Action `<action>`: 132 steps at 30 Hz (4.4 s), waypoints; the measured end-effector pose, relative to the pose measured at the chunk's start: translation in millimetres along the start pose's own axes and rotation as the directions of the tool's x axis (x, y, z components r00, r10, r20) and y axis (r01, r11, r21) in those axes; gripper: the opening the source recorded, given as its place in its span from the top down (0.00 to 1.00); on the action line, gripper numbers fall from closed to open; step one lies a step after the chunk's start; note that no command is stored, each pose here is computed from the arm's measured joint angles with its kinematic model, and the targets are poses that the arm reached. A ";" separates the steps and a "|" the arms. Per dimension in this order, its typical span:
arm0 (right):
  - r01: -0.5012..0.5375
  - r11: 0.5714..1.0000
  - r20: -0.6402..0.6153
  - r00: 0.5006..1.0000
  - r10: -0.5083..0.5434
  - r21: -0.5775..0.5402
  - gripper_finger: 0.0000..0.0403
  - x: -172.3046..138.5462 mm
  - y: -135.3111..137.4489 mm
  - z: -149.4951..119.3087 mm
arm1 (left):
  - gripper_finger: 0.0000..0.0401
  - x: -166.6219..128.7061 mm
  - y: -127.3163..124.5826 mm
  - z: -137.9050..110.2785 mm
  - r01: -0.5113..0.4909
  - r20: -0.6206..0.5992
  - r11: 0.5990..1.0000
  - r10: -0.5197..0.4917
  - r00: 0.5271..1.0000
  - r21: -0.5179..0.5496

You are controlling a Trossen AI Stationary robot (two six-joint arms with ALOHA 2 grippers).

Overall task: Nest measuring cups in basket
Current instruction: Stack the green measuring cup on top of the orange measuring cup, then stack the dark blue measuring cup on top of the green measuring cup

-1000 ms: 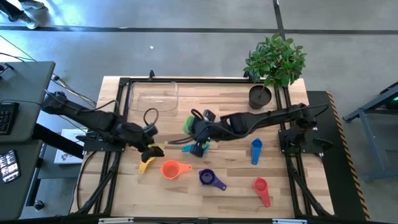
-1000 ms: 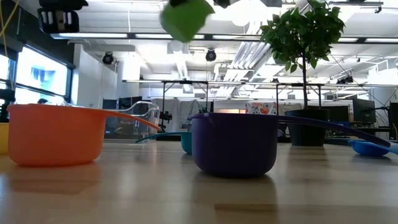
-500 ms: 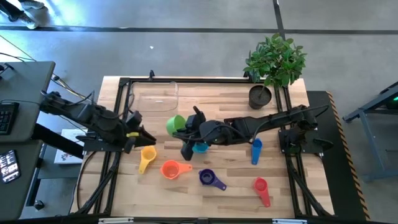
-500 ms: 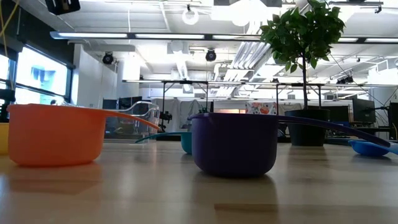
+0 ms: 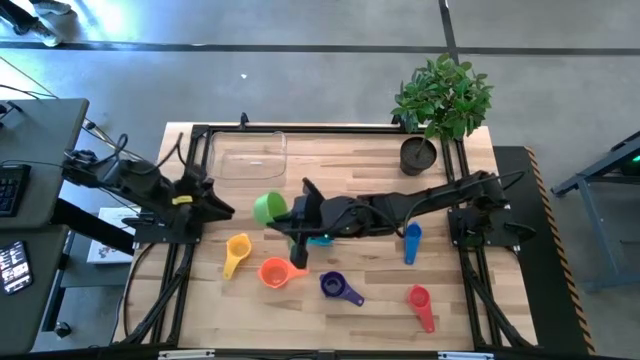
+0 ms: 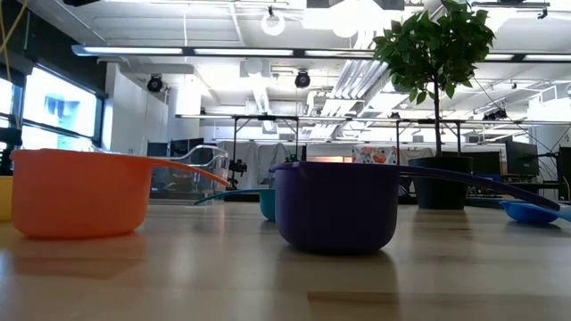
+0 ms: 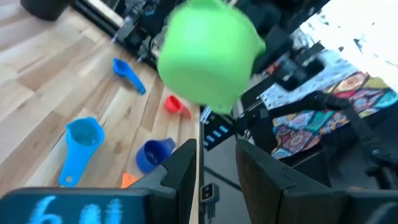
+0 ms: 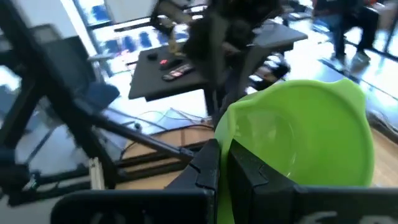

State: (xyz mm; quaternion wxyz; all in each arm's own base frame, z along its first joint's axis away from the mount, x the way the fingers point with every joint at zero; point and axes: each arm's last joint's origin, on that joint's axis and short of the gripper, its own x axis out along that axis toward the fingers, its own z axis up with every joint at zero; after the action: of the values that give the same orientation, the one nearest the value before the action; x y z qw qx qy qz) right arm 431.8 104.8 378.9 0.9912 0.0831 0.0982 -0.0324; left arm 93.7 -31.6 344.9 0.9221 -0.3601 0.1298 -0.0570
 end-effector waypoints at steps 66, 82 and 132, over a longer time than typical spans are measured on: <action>-0.522 0.678 -0.559 0.806 0.194 -0.518 0.99 83.2 19.9 -171.9 | 0.75 -17.1 20.9 -1.1 -0.310 0.207 0.933 0.345 0.915 -0.184; -0.537 0.645 -0.592 0.790 0.158 -0.544 0.99 86.1 18.5 -184.6 | 0.75 -17.1 21.0 -1.3 -0.312 0.205 0.932 0.347 0.915 -0.182; 0.048 0.991 -0.678 0.725 -0.118 -0.121 0.82 55.0 7.6 -165.9 | 0.75 -15.7 19.1 -7.4 -0.233 0.038 0.971 0.235 0.971 -0.042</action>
State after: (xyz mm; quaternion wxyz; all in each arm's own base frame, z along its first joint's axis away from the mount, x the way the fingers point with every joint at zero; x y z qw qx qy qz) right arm 454.8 138.0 208.7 0.8858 0.0376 0.4609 -0.0393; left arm 76.7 -19.3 329.8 0.9181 -0.3604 0.1527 0.0623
